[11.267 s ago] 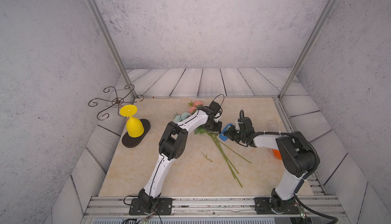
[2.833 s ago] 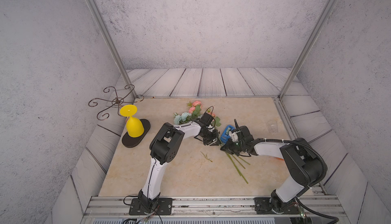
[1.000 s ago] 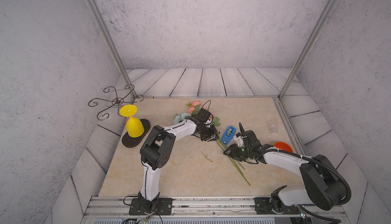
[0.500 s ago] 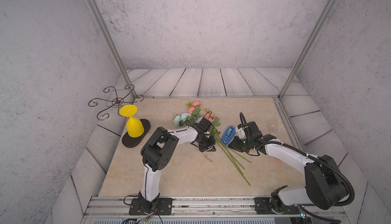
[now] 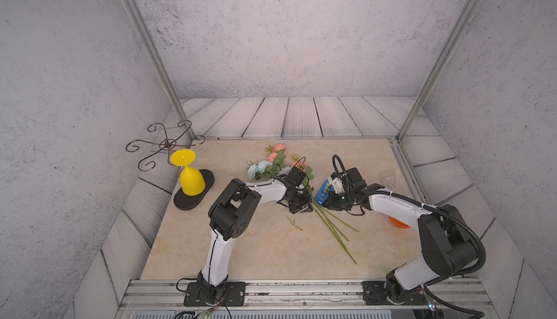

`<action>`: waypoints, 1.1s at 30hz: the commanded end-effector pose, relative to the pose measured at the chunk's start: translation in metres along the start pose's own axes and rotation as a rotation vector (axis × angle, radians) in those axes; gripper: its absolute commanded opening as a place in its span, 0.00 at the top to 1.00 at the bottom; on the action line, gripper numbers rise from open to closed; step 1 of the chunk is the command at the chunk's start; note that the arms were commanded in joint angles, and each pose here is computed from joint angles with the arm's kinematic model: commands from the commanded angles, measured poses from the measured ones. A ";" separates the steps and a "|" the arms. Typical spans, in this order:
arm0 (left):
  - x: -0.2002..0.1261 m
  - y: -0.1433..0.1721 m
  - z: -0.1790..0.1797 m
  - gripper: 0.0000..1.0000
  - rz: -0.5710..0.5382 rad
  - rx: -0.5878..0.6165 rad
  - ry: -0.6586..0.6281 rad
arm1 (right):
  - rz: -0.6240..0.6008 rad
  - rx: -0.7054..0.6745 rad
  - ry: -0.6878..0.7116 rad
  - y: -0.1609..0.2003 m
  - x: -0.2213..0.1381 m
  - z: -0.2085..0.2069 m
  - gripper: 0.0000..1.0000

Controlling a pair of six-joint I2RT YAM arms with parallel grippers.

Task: Wrap bouquets with tape
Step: Stick the tape to the bouquet.

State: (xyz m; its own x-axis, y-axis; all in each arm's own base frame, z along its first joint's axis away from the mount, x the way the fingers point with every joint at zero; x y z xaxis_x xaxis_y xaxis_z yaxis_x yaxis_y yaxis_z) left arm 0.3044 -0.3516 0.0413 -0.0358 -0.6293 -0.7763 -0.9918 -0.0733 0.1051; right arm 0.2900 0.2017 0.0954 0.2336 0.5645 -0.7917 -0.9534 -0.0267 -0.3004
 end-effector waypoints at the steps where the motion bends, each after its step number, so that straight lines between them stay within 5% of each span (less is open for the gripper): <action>1: 0.014 -0.007 0.011 0.97 -0.008 -0.020 -0.045 | 0.022 -0.026 -0.033 -0.003 0.009 0.003 0.97; 21: 0.018 -0.011 0.008 0.96 -0.004 -0.027 -0.034 | -0.019 -0.049 -0.026 -0.007 0.007 0.005 0.99; 33: 0.018 -0.008 0.012 0.96 0.001 -0.039 -0.027 | 0.043 -0.039 -0.015 -0.002 0.037 -0.010 0.99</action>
State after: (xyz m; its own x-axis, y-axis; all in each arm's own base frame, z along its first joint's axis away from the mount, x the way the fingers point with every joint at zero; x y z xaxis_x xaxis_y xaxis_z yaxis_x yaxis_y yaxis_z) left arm 0.3160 -0.3617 0.0411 -0.0187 -0.6466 -0.7626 -0.9920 -0.0833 0.0950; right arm 0.3027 0.2108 0.0737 0.2222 0.5741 -0.7881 -0.9484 -0.0603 -0.3114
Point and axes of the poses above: each gripper's point midway between its finger pads, its own x axis out along the fingers, its own z axis along the line the jaws close on, y = z × x, the point moved 3 cm from there along -x, back along the fingers
